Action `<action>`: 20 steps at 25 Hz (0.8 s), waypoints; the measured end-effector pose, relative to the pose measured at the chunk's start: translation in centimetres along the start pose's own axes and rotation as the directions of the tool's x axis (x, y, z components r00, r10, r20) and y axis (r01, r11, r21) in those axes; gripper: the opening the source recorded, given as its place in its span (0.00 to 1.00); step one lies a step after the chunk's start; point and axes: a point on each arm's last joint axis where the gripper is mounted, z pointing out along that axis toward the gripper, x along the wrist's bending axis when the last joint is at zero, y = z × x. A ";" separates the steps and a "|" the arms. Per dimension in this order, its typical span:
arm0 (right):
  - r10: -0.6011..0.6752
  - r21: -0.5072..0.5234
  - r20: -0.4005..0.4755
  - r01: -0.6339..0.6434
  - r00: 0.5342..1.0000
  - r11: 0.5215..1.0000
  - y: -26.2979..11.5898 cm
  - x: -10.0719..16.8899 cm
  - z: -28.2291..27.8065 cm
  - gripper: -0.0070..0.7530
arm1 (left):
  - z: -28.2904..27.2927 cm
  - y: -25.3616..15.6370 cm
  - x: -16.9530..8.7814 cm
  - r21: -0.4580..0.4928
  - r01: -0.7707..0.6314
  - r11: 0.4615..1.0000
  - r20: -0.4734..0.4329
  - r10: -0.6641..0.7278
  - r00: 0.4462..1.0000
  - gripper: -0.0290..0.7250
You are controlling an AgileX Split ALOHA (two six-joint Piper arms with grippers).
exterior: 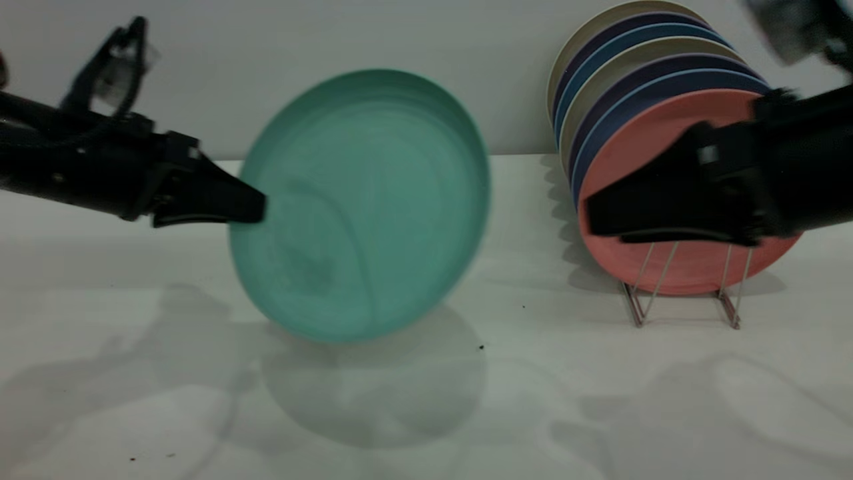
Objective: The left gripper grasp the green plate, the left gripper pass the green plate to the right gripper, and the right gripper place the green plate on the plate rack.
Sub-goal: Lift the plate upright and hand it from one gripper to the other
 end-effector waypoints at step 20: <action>-0.010 0.021 0.015 0.010 1.000 1.000 1.8 -0.9 2.9 0.58 | 2.6 -0.3 -3.1 0.044 -0.001 0.999 0.065 -0.002 0.998 0.06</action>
